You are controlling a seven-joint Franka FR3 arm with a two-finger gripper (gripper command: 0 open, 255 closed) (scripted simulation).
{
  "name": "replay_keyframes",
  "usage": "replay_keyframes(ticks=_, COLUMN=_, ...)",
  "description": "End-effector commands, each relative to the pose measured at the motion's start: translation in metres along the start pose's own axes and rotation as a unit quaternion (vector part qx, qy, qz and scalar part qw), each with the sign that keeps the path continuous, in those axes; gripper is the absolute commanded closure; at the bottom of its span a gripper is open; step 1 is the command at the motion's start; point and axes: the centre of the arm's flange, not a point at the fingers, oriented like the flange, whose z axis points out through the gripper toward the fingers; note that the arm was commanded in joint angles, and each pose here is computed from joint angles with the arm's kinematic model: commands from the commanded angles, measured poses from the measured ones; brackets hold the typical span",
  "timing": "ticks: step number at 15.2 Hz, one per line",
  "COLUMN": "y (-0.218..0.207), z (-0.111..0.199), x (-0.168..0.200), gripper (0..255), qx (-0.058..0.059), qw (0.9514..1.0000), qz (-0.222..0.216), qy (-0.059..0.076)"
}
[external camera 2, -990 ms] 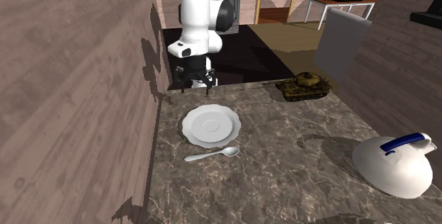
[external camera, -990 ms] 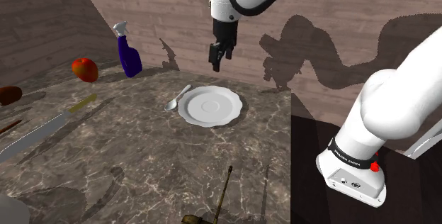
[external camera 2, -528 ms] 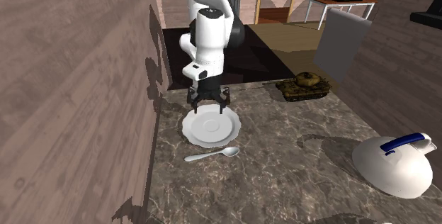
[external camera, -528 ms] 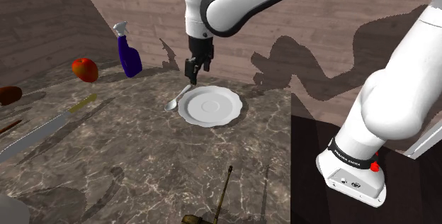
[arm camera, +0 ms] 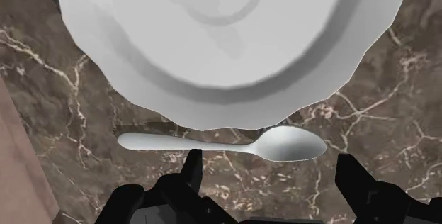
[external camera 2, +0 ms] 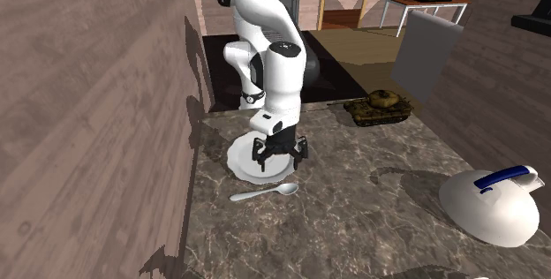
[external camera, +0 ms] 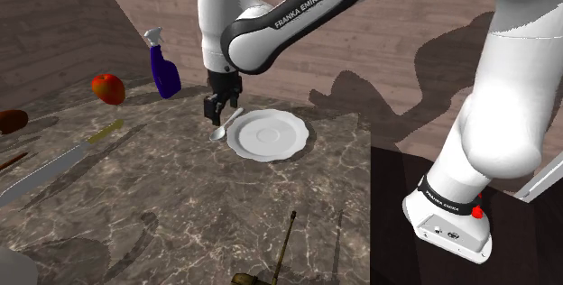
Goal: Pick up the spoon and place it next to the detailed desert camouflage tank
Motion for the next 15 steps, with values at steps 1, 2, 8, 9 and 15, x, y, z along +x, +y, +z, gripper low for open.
replay_keyframes(ticks=1, y=-0.014, z=0.012, x=0.017, gripper=0, qx=0.003, qw=1.0, qz=-0.007, qy=0.004)
replay_keyframes(ticks=2, y=-0.021, z=0.018, x=0.025, gripper=0, qx=0.005, qw=0.9999, qz=-0.011, qy=0.006)
replay_keyframes(ticks=8, y=-0.027, z=0.05, x=0.032, gripper=0, qx=0.006, qw=0.9999, qz=-0.014, qy=0.007)
replay_keyframes(ticks=9, y=-0.027, z=0.055, x=0.032, gripper=0, qx=0.006, qw=0.9999, qz=-0.014, qy=0.007)
replay_keyframes(ticks=15, y=-0.028, z=0.064, x=0.032, gripper=0, qx=0.006, qw=0.9999, qz=-0.014, qy=0.007)
